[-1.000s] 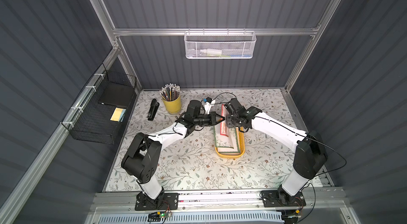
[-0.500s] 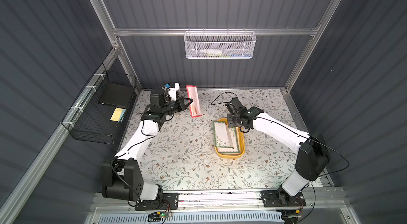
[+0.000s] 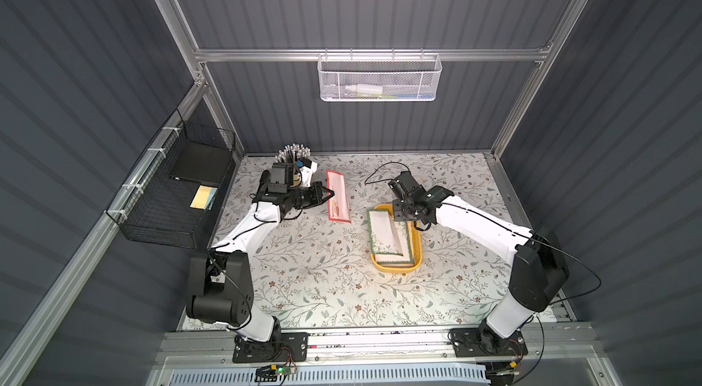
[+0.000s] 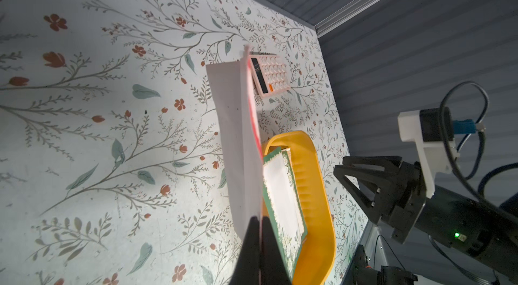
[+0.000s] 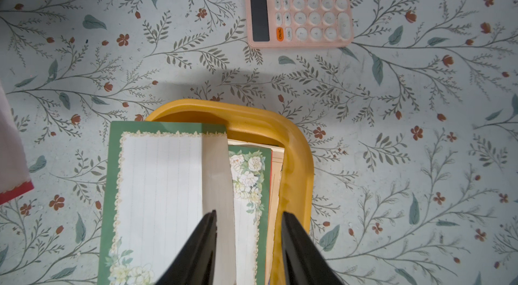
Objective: Take out the stationery paper from the storage box
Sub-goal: Place the stationery paper at the center of the board.
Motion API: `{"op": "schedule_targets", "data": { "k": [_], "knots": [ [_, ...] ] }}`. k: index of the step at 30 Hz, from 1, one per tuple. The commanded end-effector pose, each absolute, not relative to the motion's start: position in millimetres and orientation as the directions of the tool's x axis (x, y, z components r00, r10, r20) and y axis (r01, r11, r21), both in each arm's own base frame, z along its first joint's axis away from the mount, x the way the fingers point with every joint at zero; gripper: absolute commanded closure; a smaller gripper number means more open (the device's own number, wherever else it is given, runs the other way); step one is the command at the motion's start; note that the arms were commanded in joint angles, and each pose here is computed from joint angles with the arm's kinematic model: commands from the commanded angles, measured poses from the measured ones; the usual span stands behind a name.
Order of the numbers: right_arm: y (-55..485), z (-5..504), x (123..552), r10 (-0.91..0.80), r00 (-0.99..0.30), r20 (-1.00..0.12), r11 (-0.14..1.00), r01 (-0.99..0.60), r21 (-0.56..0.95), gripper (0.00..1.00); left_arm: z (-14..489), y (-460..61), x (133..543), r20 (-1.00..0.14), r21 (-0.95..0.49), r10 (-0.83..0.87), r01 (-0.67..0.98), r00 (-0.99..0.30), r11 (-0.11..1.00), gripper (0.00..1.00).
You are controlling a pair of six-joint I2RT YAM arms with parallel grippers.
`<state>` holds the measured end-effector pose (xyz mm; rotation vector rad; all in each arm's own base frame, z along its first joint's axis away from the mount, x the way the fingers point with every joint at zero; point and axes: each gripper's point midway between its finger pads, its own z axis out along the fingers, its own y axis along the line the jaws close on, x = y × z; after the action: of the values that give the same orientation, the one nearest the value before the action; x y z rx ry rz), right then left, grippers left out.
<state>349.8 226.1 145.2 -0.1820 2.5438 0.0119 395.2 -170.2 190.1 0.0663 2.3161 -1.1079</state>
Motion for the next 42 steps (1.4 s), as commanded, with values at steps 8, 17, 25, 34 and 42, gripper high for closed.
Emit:
{"op": "schedule_targets", "data": {
  "k": [8, 17, 25, 34, 42],
  "knots": [
    [223, 131, 348, -0.145, -0.839, -0.525, 0.989, -0.137, -0.053, 0.57, 122, -167, 365, -0.389, -0.729, -0.18, 0.182, -0.904, 0.66, 1.0],
    [223, 125, 347, -0.154, -0.845, -0.512, 0.988, -0.143, -0.062, 0.57, 97, -139, 363, -0.376, -0.591, -0.173, 0.092, -0.91, 0.802, 0.94],
    [224, 122, 347, -0.154, -0.849, -0.506, 0.988, -0.142, -0.063, 0.57, 74, -107, 362, -0.364, -0.423, -0.176, -0.006, -0.915, 0.906, 0.52],
    [222, 116, 345, -0.154, -0.853, -0.498, 0.988, -0.139, -0.069, 0.57, 151, -59, 398, -0.593, -0.226, -0.226, -0.109, -0.773, 0.968, 0.22],
    [218, 127, 347, -0.137, -0.836, -0.532, 0.991, -0.118, -0.069, 0.56, 237, -162, 383, -0.613, -0.698, -0.294, 0.327, -0.733, 0.637, 0.3]
  ]
}}
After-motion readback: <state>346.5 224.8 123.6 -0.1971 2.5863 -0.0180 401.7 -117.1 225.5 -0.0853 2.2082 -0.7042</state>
